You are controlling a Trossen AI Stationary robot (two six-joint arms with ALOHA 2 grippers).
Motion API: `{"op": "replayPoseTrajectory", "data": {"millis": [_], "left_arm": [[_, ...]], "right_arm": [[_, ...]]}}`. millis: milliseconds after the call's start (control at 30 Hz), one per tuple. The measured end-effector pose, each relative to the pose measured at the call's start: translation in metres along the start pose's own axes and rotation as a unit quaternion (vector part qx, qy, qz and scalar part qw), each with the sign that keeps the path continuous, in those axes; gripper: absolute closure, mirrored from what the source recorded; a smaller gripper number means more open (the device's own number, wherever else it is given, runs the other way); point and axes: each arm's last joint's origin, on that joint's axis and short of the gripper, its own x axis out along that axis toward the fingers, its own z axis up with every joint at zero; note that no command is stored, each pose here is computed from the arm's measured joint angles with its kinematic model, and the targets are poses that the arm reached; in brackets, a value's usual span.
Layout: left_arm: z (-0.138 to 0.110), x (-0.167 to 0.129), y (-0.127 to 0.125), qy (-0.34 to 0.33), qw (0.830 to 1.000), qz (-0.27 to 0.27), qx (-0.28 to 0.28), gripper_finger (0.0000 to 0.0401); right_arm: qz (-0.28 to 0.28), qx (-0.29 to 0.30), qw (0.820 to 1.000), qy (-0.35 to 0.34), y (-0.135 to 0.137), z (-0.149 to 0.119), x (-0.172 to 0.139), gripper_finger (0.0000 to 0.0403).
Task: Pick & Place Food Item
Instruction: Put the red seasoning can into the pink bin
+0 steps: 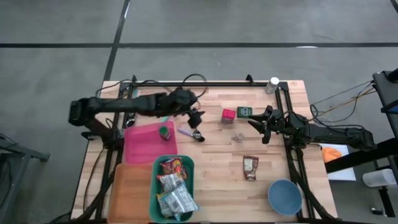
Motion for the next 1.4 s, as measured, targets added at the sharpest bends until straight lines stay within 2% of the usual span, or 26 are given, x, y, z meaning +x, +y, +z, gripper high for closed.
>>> {"op": "replayPoseTrajectory", "data": {"millis": [100, 300, 433, 667, 833, 967, 1200, 1400], "left_arm": [[0.01, 0.02, 0.002, 0.027, 0.999, -0.008, 0.018, 0.0049], [0.022, 0.056, -0.01, 0.054, 0.99, -0.097, 0.084, 0.0049], [0.028, 0.07, -0.017, 0.05, 0.982, -0.129, 0.127, 0.0049], [0.025, 0.093, -0.022, 0.059, 0.977, -0.132, 0.154, 0.0049], [0.03, 0.096, -0.024, 0.028, 0.976, -0.152, 0.151, 0.0049], [0.03, 0.101, -0.027, 0.011, 0.969, -0.174, 0.176, 0.0049], [0.021, 0.124, -0.024, 0.02, 0.974, -0.146, 0.17, 0.0049], [0.022, 0.148, -0.024, 0.022, 0.977, -0.14, 0.16, 0.0049]], "right_arm": [[0.0, 0.0, 1.0, 0.0, 0.0, 0.0, 0.0, 0.0261], [0.0, 0.0, 1.0, 0.0, 0.0, 0.0, 0.0, 0.0261], [0.0, 0.0, 1.0, 0.0, 0.0, 0.0, 0.0, 0.0261], [0.0, 0.0, 1.0, 0.0, 0.0, 0.0, 0.0, 0.0261], [0.0, 0.0, 1.0, 0.0, 0.0, 0.0, 0.0, 0.0261], [0.0, 0.0, 1.0, 0.0, 0.0, 0.0, 0.0, 0.0261], [0.0, 0.0, 1.0, 0.0, 0.0, 0.0, 0.0, 0.0261], [0.0, 0.0, 1.0, 0.0, 0.0, 0.0, 0.0, 0.0261]]}}
